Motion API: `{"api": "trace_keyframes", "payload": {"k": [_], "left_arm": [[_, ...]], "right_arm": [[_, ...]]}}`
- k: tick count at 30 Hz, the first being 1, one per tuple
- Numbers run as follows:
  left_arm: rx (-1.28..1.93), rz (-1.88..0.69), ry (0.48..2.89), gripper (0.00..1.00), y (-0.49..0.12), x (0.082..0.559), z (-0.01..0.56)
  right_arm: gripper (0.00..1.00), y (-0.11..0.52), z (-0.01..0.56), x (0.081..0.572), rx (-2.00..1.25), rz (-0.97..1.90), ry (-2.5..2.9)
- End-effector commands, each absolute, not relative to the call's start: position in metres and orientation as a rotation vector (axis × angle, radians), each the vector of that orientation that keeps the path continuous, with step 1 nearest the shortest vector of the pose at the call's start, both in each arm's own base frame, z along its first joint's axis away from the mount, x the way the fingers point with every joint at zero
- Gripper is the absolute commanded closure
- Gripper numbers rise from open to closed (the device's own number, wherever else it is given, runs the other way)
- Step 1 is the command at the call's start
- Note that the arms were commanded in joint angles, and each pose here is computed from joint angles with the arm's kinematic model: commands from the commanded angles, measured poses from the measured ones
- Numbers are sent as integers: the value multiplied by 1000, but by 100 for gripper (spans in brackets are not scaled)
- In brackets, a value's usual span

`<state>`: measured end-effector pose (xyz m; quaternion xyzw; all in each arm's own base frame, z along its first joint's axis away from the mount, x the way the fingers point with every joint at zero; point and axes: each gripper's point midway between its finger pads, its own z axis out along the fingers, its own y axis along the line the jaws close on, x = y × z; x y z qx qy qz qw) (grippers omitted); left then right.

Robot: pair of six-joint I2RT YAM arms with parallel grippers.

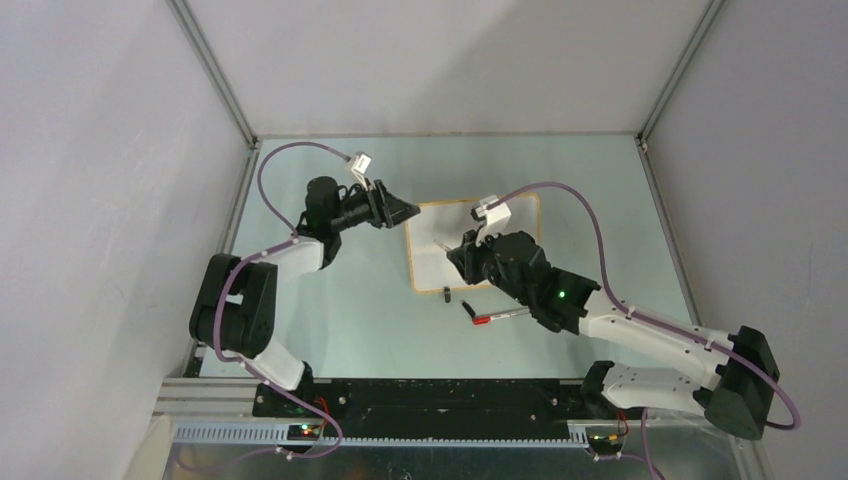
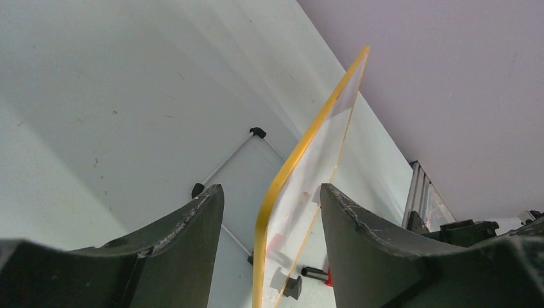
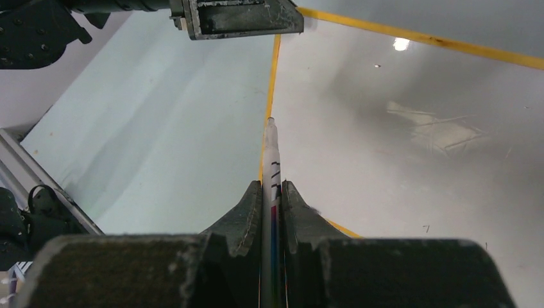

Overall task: Write a sentence on the whiteboard
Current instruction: Hold the whiteboard at the center of the board.

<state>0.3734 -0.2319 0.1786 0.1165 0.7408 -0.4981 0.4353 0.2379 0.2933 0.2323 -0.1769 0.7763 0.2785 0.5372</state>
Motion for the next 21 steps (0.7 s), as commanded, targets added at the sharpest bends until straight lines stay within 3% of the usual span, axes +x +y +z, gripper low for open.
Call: {"api": "trace_keyframes", "payload": {"k": [1,21], "left_arm": [[360,-1245,1779,38,-233,378,193],[372,-1288,1774,52,-237,380,190]], "right_arm": [[100,299,249,239,-392,694,1914],[100,297,244,243,-361,729,1991]]}}
